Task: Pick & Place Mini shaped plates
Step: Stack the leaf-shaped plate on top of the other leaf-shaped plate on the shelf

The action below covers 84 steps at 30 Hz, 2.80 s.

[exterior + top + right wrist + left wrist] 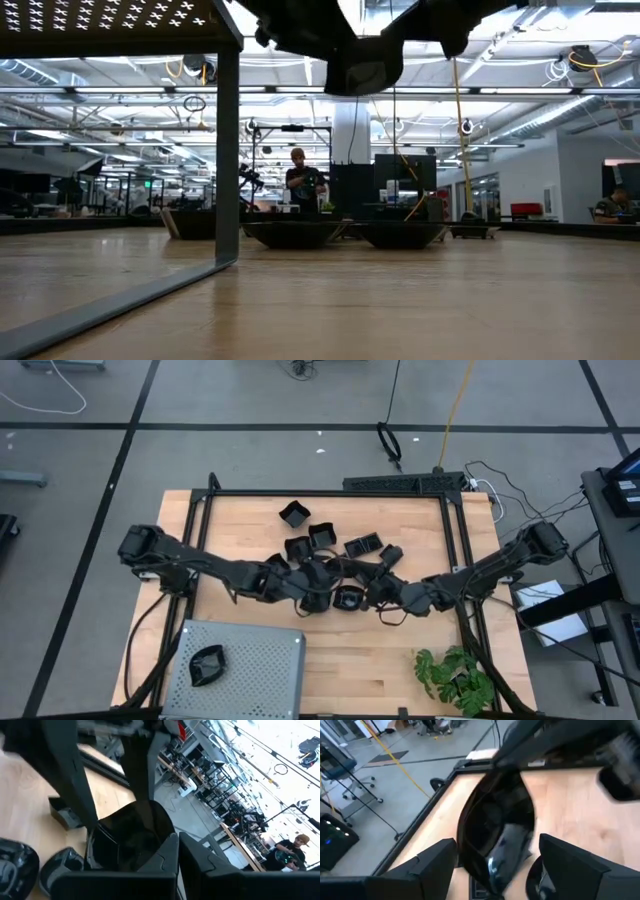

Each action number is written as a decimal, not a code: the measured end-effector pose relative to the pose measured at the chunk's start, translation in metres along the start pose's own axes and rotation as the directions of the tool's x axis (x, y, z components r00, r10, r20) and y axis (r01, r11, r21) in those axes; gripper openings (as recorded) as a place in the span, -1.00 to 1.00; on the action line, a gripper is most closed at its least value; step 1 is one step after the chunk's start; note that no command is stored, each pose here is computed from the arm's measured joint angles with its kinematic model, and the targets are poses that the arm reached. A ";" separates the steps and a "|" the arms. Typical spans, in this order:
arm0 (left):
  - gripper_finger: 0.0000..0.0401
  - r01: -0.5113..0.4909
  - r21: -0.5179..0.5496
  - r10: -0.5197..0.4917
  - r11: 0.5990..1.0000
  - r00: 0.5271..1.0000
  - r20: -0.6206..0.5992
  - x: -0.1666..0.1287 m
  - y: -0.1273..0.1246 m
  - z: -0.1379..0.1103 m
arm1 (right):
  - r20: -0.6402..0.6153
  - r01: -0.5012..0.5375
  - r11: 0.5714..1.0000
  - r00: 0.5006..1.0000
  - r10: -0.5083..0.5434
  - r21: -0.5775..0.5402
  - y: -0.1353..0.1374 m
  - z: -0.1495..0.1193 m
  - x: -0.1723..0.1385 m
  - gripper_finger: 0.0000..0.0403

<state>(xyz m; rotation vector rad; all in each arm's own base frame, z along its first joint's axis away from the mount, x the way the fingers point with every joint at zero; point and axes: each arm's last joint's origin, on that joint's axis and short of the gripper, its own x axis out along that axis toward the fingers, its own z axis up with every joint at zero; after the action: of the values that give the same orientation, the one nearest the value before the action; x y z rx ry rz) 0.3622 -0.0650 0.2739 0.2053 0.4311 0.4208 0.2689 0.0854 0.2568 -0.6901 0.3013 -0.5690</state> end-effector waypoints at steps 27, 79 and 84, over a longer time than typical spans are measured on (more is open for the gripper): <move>-0.38 -0.084 0.168 0.080 0.982 0.996 0.031 0.002 -0.012 0.007 | 0.017 -0.025 1.000 1.000 0.025 -0.009 0.004 0.002 -0.007 -1.00; -0.98 0.080 -0.741 -0.446 0.666 0.839 -0.310 -0.269 0.005 -0.041 | 0.038 0.056 0.981 0.997 -0.064 0.186 -0.003 0.021 -0.050 -0.25; -0.98 -0.079 -0.796 -0.399 0.600 0.833 -0.384 -0.291 -0.003 -0.063 | 0.038 0.057 0.985 0.997 -0.064 0.165 -0.003 0.021 -0.050 -0.25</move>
<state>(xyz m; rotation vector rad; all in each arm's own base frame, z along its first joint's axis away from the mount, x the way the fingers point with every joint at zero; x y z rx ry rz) 0.0952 -0.1873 0.3217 -0.8662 0.7663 0.4423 0.2369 0.1232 0.2787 -0.5531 0.1913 -0.6283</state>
